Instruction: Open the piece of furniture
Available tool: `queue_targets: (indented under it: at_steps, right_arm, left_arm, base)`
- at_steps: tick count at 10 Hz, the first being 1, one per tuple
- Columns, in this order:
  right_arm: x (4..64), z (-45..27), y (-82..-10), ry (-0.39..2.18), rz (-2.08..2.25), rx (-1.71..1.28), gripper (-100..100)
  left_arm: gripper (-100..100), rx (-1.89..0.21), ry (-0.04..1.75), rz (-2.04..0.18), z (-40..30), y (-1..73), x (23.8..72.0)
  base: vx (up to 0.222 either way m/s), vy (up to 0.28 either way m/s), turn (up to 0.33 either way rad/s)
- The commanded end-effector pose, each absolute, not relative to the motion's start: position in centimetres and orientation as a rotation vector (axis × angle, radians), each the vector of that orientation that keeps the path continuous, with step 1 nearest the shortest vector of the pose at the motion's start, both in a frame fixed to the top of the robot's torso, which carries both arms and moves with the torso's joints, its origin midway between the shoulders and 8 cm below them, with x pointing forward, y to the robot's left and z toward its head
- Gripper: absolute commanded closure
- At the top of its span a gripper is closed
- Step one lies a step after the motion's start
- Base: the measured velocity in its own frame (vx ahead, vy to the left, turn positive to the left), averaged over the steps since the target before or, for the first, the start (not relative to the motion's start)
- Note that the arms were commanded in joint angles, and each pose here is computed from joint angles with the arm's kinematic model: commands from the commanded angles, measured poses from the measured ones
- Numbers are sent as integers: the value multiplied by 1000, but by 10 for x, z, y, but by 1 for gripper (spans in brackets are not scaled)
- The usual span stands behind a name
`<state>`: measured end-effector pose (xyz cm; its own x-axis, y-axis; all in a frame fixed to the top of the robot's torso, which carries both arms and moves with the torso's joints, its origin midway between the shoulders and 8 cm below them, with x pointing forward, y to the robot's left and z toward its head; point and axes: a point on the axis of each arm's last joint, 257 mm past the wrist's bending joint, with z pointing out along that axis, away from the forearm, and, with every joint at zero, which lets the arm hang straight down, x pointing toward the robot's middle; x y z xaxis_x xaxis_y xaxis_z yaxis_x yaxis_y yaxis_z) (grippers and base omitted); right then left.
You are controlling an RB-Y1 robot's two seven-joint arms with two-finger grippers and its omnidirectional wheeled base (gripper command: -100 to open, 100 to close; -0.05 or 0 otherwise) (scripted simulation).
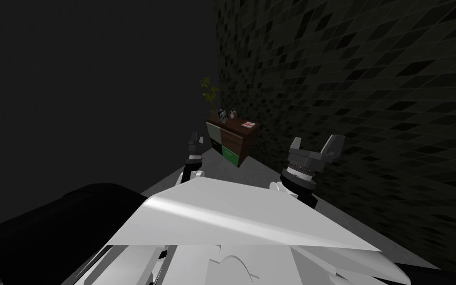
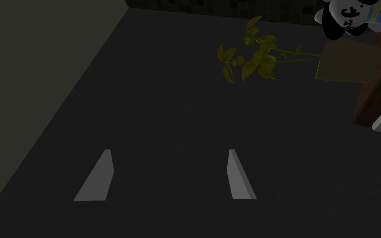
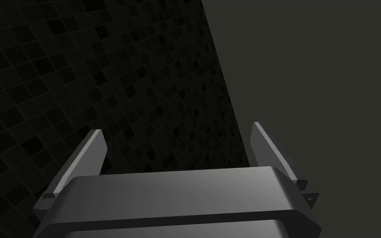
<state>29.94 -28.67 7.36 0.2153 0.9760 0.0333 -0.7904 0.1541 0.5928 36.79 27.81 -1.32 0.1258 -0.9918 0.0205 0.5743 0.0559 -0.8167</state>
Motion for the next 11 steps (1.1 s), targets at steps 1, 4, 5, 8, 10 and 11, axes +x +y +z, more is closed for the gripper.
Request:
queue_targets:
  at_steps: [1,4,5,8,10,11]
  right_arm:
    - [299,74,-287,402,1315,556,0]
    - [299,74,-287,402,1315,556,0]
    - [299,74,-287,402,1315,556,0]
    - [299,74,-287,402,1315,556,0]
    - [299,74,-287,402,1315,556,0]
    - [299,74,-287,402,1315,556,0]
  left_arm:
    - [0,-794,672,-1335,-13,278,368]
    - [0,-793,672,-1335,-13,278,368]
    - [0,-793,672,-1335,-13,278,368]
    - [0,-793,672,-1335,-13,278,368]
    - [-100,-772,706,-1336,-15,274,370]
    - [-100,-759,731,-1337,-18,270,373]
  base:
    - [0,0,0]
    - [0,0,0]
    - [0,0,0]
    - [0,0,0]
    - [10,2,-14]
    - [33,14,-35]
